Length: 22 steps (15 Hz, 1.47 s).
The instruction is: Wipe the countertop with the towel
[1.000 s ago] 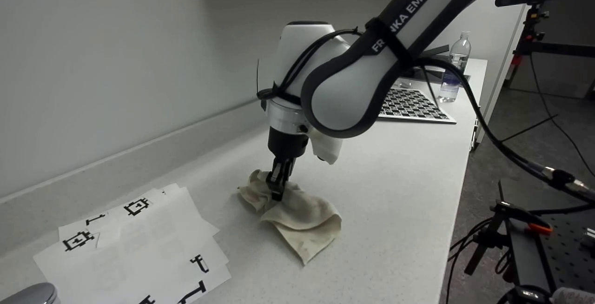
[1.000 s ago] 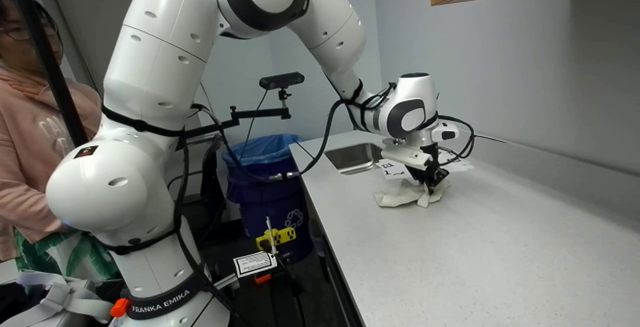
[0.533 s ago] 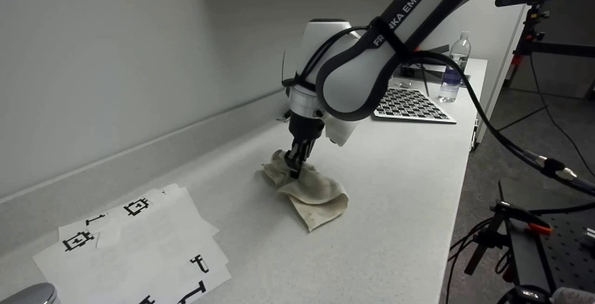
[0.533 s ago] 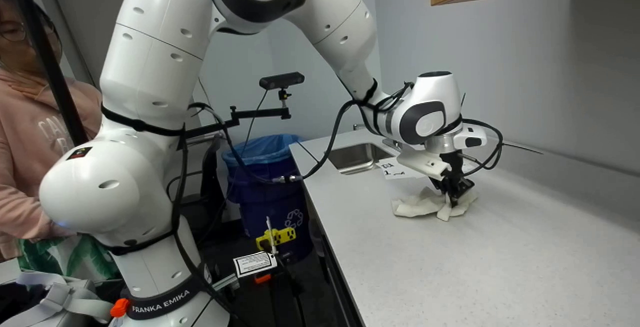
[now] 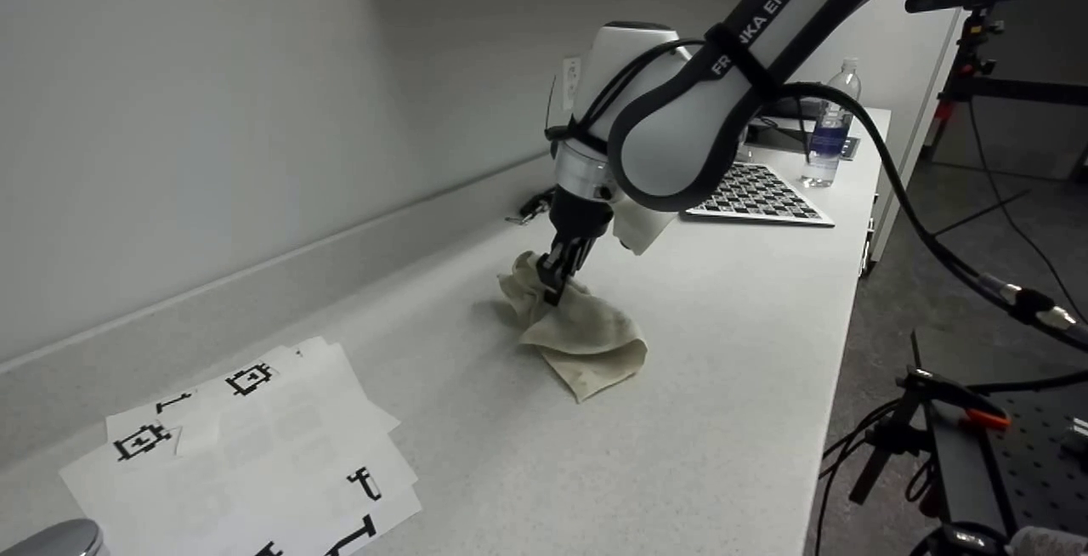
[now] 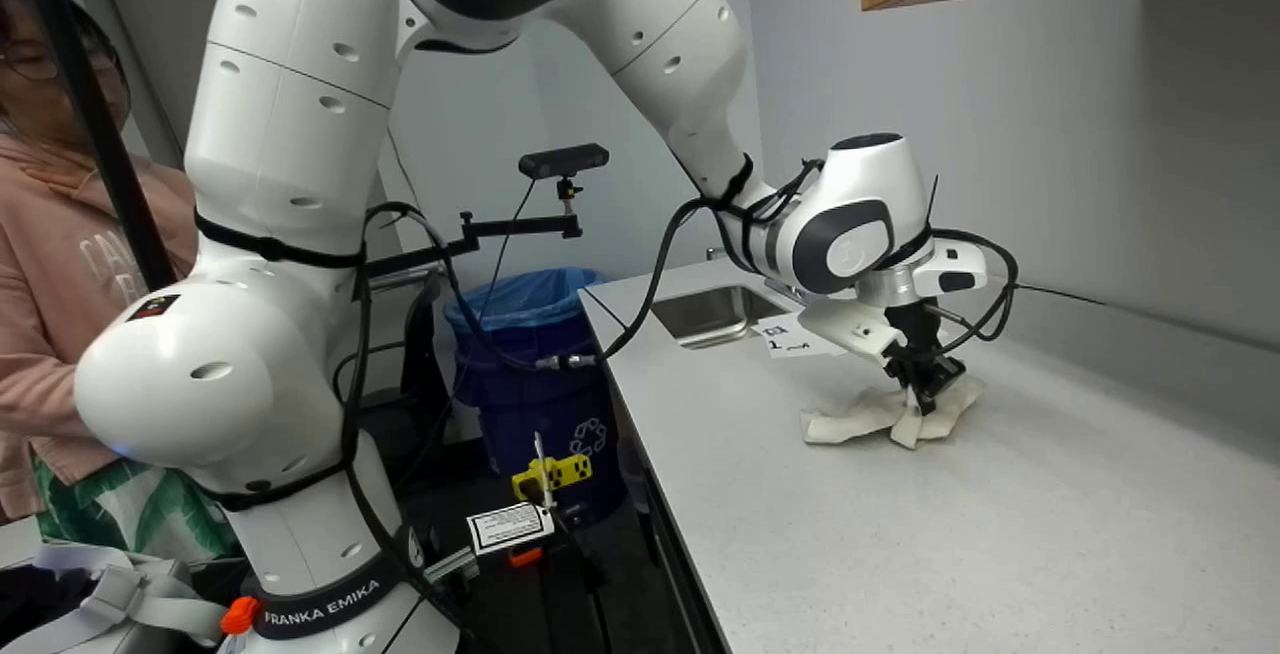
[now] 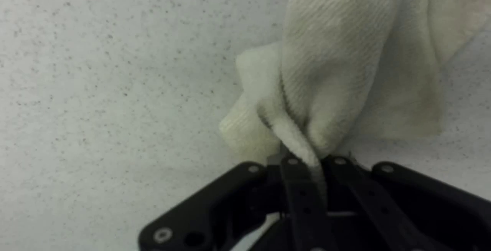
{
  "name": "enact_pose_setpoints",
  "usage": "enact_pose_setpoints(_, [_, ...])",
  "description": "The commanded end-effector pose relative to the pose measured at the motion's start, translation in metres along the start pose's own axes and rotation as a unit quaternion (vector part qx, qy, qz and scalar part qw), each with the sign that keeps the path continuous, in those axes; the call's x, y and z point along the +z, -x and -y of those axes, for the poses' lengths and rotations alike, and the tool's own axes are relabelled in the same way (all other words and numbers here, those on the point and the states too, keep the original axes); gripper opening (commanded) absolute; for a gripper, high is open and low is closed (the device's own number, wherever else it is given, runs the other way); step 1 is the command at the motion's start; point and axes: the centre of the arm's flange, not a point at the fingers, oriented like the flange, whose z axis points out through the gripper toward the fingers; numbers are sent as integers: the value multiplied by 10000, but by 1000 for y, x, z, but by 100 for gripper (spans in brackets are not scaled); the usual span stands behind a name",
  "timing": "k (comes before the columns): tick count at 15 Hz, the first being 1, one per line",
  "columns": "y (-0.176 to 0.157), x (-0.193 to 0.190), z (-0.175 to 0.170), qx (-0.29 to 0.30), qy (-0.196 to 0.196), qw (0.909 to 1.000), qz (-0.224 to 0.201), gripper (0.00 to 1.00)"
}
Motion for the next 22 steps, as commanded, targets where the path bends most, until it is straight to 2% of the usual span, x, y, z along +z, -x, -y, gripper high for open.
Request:
enact_pose_setpoints(1, [-4,-22,40,-330,-131,9991,-236,2])
enact_pose_setpoints(7, [-17,-25,139,-1310,-571,9896,-185,2])
enact_pose_setpoints(11, [-13,-10,177,-1769,-705,9817,76,2])
enact_pose_setpoints(14, [-15,-1,170,-1717,-729,9823,188,2])
enact_pose_setpoints(16, [-16,2,151,-1526,-698,9857,167,2])
enact_pose_setpoints(22, [-9,0,69,-680,-529,9963,56,2])
